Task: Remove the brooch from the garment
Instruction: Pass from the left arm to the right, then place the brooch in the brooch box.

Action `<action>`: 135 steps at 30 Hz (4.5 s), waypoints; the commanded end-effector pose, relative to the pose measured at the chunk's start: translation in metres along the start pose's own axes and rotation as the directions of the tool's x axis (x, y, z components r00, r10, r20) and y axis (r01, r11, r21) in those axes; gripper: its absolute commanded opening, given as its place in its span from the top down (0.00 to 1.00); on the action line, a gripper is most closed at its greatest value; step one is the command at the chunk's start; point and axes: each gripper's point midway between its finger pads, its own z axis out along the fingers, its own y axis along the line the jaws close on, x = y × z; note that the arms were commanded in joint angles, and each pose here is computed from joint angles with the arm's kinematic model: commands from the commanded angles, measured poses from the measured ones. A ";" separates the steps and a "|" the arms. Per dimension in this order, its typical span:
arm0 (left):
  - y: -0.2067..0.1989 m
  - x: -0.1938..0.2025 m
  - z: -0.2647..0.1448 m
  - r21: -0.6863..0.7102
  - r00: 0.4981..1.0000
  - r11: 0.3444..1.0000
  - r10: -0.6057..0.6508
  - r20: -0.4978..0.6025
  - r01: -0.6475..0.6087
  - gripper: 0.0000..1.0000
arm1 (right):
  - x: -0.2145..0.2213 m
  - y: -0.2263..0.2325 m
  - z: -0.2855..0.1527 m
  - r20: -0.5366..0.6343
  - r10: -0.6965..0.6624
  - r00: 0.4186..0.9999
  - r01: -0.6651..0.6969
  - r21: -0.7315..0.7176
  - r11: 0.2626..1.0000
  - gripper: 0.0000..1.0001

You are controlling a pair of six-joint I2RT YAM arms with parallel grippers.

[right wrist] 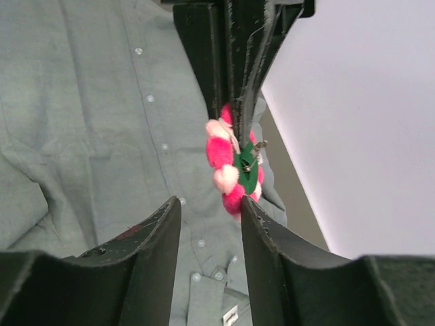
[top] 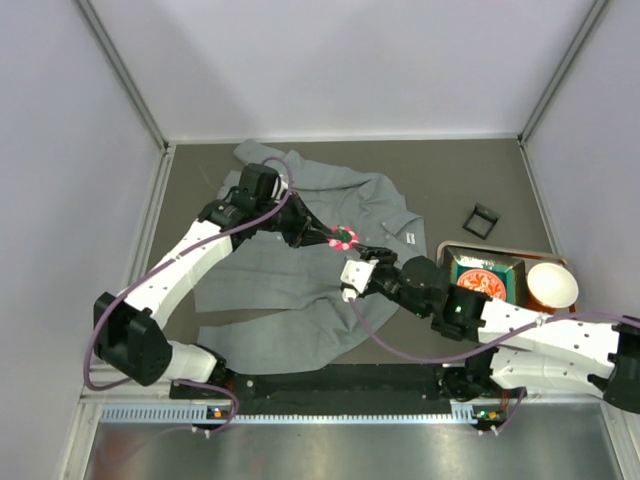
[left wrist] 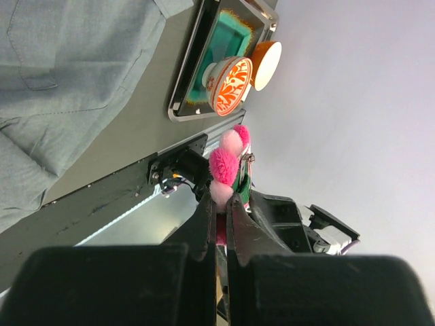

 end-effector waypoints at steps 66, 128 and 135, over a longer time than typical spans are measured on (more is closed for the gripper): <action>-0.043 0.016 -0.031 0.196 0.673 0.648 0.666 0.323 -0.736 0.11 | 0.258 -0.115 -0.167 0.315 0.909 -0.273 -0.792 0.462 -0.398 1.00; -0.033 0.021 -0.021 0.174 0.654 0.633 0.699 0.289 -0.754 0.12 | 0.379 -0.161 -0.131 0.359 0.857 -0.369 -0.733 0.454 -0.506 1.00; -0.032 0.021 -0.021 0.171 0.652 0.632 0.702 0.287 -0.756 0.12 | 0.387 -0.161 -0.129 0.364 0.850 -0.380 -0.727 0.451 -0.518 1.00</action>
